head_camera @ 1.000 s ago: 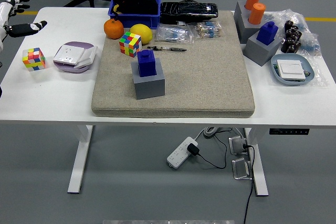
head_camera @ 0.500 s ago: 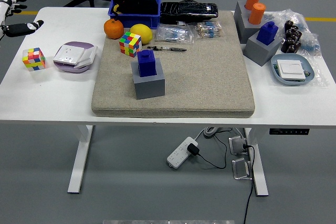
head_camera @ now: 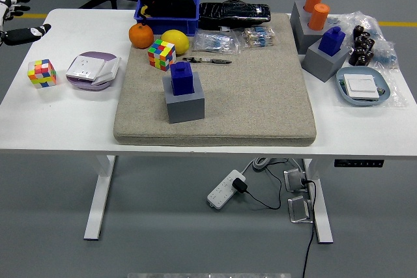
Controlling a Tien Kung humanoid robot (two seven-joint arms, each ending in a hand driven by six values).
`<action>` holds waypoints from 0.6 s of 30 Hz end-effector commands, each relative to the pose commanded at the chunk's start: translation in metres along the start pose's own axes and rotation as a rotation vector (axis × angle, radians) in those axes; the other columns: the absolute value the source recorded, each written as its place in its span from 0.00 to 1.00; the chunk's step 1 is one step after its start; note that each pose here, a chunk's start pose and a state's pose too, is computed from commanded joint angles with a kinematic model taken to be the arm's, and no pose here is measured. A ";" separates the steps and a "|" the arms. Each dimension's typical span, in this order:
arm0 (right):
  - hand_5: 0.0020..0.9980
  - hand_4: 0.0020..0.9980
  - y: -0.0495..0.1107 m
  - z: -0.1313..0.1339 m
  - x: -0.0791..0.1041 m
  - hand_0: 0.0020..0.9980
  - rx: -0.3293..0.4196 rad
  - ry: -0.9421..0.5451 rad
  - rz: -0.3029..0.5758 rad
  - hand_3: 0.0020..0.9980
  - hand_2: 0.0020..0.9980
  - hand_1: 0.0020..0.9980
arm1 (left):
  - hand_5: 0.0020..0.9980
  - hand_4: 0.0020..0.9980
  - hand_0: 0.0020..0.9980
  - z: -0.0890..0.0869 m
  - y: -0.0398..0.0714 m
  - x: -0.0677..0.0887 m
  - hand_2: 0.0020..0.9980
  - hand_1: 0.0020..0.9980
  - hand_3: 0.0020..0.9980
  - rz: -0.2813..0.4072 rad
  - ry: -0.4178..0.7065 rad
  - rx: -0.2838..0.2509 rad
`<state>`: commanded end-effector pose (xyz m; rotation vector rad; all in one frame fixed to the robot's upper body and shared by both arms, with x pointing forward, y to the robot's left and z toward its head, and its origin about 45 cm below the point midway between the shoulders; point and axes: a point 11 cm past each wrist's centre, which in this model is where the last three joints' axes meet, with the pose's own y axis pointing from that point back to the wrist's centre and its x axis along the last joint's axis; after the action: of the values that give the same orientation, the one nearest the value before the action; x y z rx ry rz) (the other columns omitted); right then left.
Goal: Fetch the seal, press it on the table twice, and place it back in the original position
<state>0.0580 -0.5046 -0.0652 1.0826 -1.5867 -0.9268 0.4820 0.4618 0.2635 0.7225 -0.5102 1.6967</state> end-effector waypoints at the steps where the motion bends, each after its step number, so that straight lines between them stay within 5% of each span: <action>1: 0.52 0.75 0.000 -0.001 0.000 0.84 0.001 0.001 0.000 0.72 0.74 0.77 | 0.24 0.81 0.87 -0.001 0.000 0.000 0.81 0.84 0.85 0.001 0.001 0.002; 18: 0.52 0.75 0.000 0.001 -0.003 0.84 -0.002 -0.007 -0.006 0.72 0.71 0.76 | 0.25 0.80 0.86 0.004 -0.002 0.000 0.81 0.84 0.85 -0.004 -0.015 -0.006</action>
<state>0.0577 -0.5016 -0.0668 1.0850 -1.5883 -0.9368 0.4844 0.4597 0.2666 0.7317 -0.5239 1.6860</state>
